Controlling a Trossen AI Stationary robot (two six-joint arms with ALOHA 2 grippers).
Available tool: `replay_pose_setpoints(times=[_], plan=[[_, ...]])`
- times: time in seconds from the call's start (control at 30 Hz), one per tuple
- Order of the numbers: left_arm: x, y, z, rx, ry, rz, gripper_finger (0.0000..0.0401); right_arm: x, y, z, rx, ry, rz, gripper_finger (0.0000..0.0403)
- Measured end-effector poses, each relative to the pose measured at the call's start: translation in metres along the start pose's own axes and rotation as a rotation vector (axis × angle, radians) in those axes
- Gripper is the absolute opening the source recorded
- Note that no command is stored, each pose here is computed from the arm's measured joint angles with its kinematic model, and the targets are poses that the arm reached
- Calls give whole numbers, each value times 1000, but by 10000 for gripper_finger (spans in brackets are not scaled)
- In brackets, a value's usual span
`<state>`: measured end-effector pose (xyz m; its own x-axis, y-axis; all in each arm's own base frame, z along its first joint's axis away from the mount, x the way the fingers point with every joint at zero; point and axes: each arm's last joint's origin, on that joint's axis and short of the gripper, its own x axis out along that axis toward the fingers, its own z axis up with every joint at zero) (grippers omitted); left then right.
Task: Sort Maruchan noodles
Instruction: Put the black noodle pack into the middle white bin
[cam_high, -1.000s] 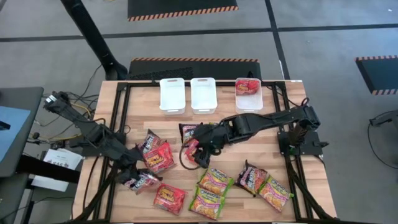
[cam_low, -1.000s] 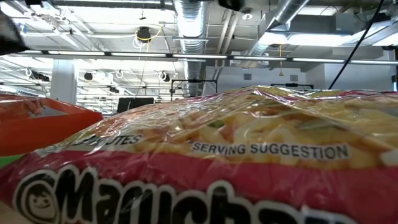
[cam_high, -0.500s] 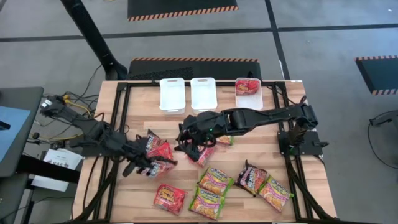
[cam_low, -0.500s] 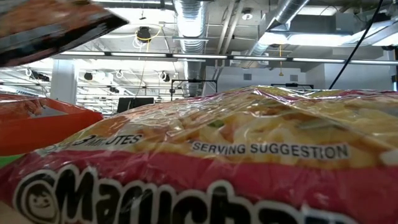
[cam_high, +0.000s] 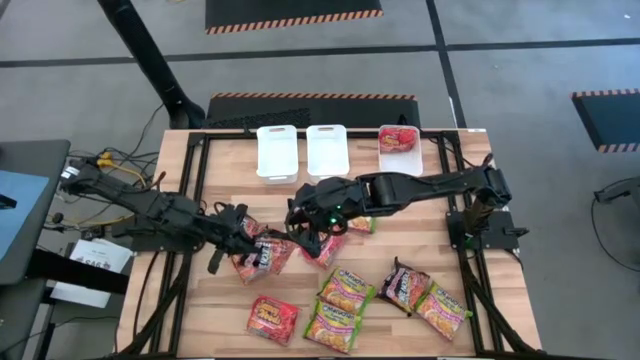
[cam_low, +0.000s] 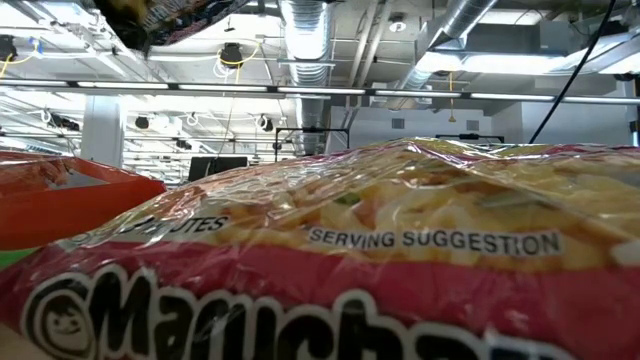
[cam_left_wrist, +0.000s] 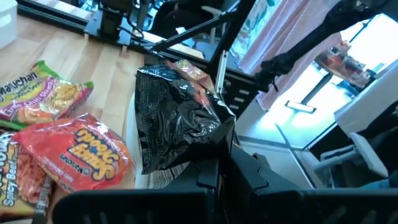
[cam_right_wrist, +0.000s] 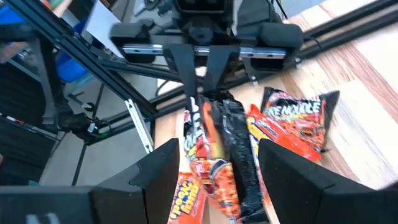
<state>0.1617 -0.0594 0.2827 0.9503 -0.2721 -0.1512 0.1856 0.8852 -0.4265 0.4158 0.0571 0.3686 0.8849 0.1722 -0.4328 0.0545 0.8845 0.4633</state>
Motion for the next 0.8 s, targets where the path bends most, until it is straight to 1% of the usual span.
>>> replay_pose_setpoints(times=[0.13,0.3,0.43,0.53,0.63,0.8], plan=[[10,-1,1,33,-28,-11,0,0,-3,-1,3,16,-14,244],[22,1,2,49,-4,24,0,0,-4,-3,5,43,-29,244],[30,-4,19,101,19,44,0,-1,-5,-5,6,66,-37,244],[35,-5,31,131,81,88,0,-1,-5,-6,7,79,-25,244],[40,-5,41,160,130,102,0,-1,-5,-6,5,82,-24,244],[44,-8,55,196,117,94,0,-1,-7,-9,9,117,-35,244]])
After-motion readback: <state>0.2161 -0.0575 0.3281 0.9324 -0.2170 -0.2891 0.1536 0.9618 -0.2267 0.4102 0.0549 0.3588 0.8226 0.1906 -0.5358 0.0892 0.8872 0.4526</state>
